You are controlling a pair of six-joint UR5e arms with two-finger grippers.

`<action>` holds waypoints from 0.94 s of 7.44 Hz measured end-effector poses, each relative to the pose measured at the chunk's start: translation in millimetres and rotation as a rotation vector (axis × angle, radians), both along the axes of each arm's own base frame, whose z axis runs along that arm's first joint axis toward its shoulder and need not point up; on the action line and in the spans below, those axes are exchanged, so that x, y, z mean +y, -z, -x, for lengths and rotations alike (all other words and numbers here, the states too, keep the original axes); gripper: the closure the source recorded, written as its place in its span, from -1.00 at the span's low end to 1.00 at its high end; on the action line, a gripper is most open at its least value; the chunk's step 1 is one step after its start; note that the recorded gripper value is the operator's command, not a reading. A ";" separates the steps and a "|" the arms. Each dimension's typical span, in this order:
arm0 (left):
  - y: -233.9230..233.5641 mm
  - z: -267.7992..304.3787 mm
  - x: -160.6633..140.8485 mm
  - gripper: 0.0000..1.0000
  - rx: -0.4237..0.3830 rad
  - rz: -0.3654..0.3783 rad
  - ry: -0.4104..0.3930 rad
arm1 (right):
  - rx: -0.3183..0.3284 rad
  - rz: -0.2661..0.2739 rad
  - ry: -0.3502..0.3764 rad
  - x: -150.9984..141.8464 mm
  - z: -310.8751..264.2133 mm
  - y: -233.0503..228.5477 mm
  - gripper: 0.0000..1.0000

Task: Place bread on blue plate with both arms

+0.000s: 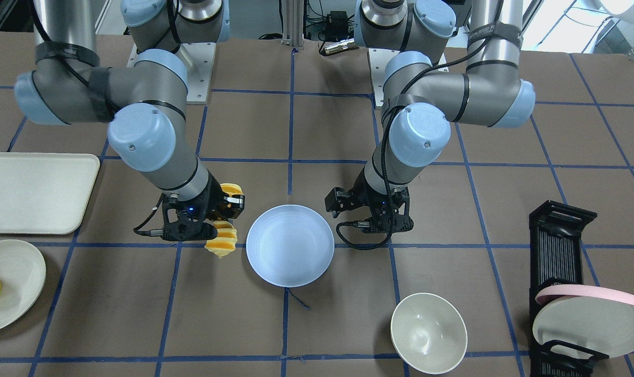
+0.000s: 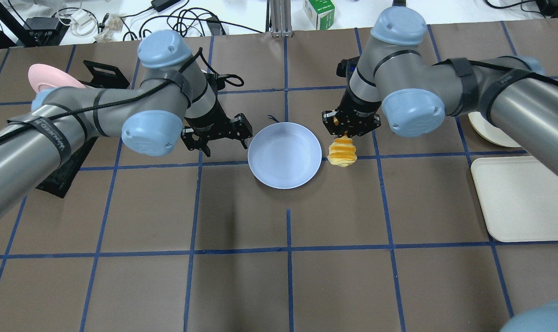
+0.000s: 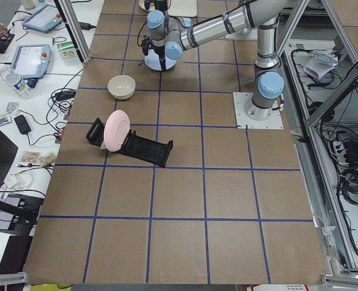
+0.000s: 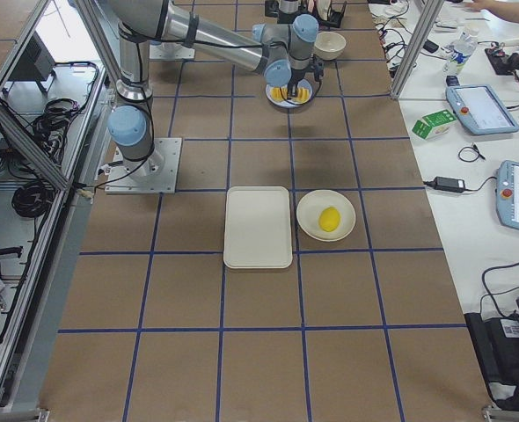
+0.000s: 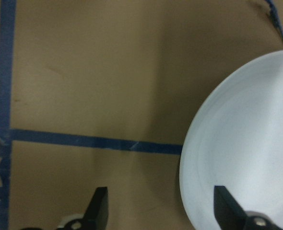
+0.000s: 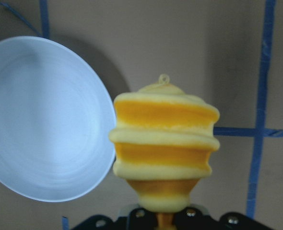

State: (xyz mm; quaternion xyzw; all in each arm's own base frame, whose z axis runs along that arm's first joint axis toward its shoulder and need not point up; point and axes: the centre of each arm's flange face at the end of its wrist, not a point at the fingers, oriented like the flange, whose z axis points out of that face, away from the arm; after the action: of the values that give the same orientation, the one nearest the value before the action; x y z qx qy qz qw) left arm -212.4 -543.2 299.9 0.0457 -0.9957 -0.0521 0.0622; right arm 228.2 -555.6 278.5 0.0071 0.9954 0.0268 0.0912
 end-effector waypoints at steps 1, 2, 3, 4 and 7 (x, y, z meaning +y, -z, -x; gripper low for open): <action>-43.9 -2.6 6.4 -1.00 -0.008 -0.026 0.030 | -0.006 0.007 0.021 0.0 -24.2 12.2 1.00; -88.4 -5.8 17.3 -1.00 -0.013 -0.054 0.044 | -0.010 0.016 0.051 -1.1 -45.2 27.3 1.00; -131.5 -8.2 31.8 -1.00 -0.018 -0.075 0.051 | -0.012 0.017 0.071 -0.6 -63.0 45.0 0.95; -165.9 -9.4 47.6 -1.00 -0.020 -0.078 0.056 | -0.009 0.004 0.082 1.4 -74.1 61.1 0.39; -217.8 -15.3 87.8 -1.00 -0.023 -0.042 0.061 | -0.003 -0.012 0.078 8.7 -95.5 89.8 -1.00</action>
State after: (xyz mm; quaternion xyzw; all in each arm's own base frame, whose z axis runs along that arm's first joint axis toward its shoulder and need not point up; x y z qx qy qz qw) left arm -197.1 -455.4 517.8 0.0170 -0.9959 -0.0742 0.0480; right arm 323.7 -546.9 188.7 0.0466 0.9941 0.0289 0.0935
